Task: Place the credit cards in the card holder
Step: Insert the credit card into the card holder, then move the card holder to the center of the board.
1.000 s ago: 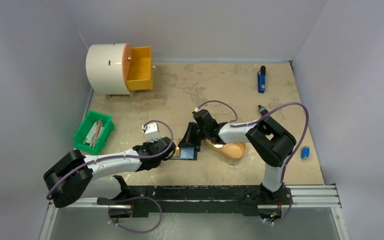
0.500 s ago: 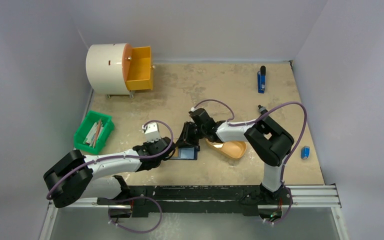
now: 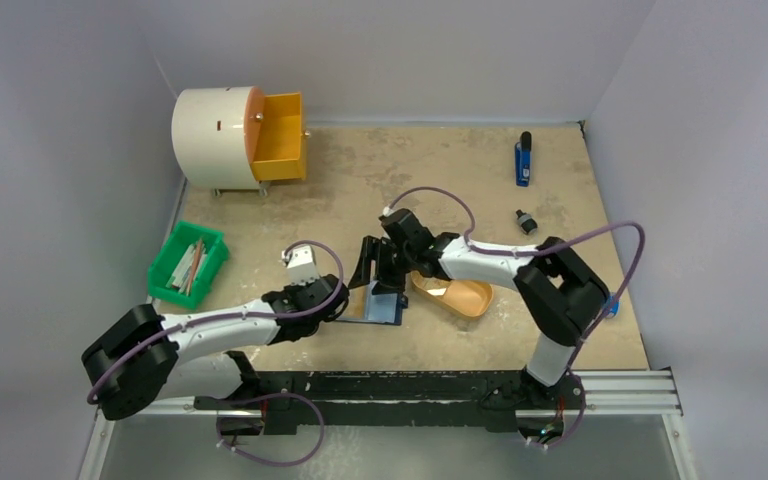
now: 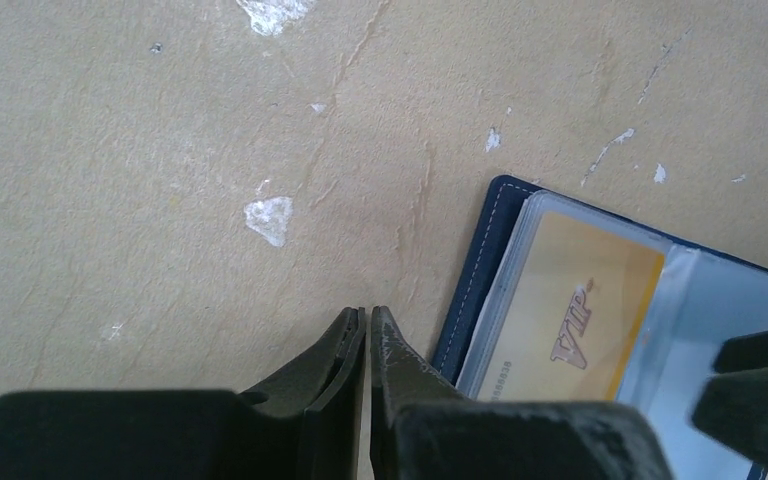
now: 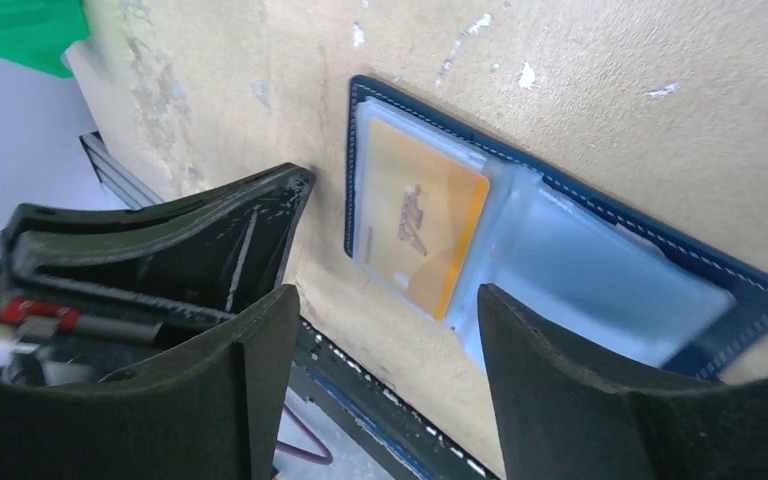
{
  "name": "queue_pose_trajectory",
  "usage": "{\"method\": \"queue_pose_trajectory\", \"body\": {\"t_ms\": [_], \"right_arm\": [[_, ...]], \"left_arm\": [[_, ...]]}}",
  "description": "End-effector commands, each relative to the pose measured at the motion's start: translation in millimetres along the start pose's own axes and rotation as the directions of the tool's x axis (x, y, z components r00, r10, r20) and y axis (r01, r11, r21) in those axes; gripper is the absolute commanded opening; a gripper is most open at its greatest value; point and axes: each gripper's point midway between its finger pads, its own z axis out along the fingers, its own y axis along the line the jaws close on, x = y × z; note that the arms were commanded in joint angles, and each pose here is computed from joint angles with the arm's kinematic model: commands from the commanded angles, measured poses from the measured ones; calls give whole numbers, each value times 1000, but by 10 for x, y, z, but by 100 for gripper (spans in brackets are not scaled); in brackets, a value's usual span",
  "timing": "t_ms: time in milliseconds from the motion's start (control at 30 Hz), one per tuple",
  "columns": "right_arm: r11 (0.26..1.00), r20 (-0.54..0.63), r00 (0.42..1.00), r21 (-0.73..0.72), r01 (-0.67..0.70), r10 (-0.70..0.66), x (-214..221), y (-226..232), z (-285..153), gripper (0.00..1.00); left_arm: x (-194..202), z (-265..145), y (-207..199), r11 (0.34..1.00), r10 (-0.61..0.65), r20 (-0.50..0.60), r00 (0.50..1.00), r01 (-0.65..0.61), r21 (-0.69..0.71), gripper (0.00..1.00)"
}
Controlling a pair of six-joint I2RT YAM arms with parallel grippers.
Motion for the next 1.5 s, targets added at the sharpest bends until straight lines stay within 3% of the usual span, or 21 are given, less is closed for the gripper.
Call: {"method": "queue_pose_trajectory", "body": {"t_ms": [0,133,300,433,533,667,733,933,1200,1467], "right_arm": [[987,128,982,91,130,-141,-258,133,-419,71],[973,193,959,144,180,-206,-348,163,-724,80],[931,267,895,185,316,-357,-253,199,-1082,76],[847,272,829,377,375,-488,-35,82,-1260,75],[854,311,840,430,293,-445,27,-150,-1298,75],[889,361,850,393,235,-384,109,-309,-1305,75],[895,369,848,377,237,-380,129,-325,-1313,75],[897,302,873,349,271,-382,260,-338,-1226,75],[897,241,909,372,237,-340,360,-407,-983,73],[898,185,942,397,189,-280,455,-467,-753,71]], "left_arm": [[-173,-78,-50,999,-45,46,998,44,19,7],[-243,-130,-55,998,-58,66,996,56,40,11],[-374,-211,-103,995,-60,102,993,51,82,16],[-497,-307,-237,984,-75,128,989,53,168,24],[-583,-409,-413,956,-113,144,983,69,285,26],[-641,-448,-452,925,-210,162,964,142,354,47],[-607,-471,-511,916,-192,139,972,126,381,52],[-349,-327,-617,945,-37,46,998,20,327,51],[-332,-285,-573,947,-99,45,994,80,312,49],[-219,-241,-340,968,-77,32,996,67,241,47]]}}
